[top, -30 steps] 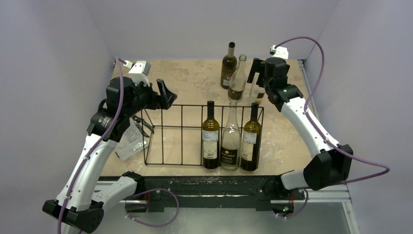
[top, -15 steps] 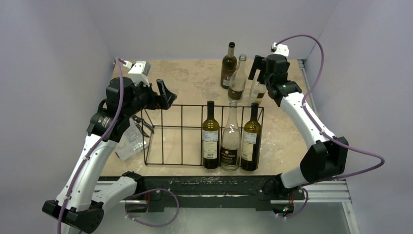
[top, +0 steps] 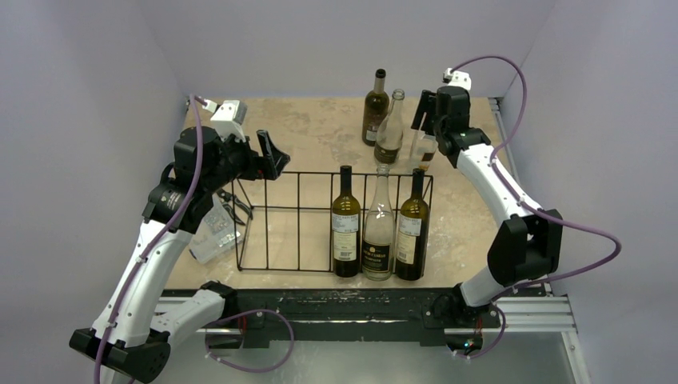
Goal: Put the wine bottle on the wine rack
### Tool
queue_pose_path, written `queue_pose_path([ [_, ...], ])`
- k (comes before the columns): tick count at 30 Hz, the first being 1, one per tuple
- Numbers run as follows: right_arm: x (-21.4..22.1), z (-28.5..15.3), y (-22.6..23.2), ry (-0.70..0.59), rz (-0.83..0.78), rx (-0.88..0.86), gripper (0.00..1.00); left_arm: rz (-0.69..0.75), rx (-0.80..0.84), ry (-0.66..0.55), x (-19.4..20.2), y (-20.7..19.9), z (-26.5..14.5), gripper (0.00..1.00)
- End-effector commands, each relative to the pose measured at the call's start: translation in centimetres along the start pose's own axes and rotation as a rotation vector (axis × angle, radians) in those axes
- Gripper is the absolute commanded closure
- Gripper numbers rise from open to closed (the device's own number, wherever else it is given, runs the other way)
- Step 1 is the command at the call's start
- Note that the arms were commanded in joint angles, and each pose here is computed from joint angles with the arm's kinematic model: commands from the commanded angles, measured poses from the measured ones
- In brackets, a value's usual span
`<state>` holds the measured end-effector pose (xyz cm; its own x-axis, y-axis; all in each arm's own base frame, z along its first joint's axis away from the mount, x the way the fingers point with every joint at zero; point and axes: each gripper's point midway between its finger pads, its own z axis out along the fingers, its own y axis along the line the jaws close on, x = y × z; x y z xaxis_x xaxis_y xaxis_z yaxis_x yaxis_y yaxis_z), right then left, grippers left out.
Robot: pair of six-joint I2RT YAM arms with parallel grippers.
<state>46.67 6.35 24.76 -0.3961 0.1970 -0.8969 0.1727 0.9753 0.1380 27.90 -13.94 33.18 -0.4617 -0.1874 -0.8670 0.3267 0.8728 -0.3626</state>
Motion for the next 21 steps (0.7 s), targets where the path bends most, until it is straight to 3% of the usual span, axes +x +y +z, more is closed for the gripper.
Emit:
queue_pose_path([
  [1, -2.5, 0.0, 0.9, -0.071, 0.023, -0.035, 0.30, 0.021, 0.022, -0.062, -1.7, -0.8, -0.8, 0.10],
  [8, -2.0, 0.5, 0.7, -0.071, 0.015, -0.022, 0.41, 0.022, 0.024, -0.059, -1.7, -0.9, -0.7, 0.10],
  [14, -2.5, 0.0, 0.1, -0.088, 0.007, 0.000, 0.67, 0.021, 0.024, -0.055, -1.6, -0.8, -0.6, 0.10],
  [21, -4.1, -2.5, 0.0, -0.146, 0.033, -0.028, 0.85, 0.021, 0.024, -0.052, -1.6, -0.8, -0.5, 0.10],
])
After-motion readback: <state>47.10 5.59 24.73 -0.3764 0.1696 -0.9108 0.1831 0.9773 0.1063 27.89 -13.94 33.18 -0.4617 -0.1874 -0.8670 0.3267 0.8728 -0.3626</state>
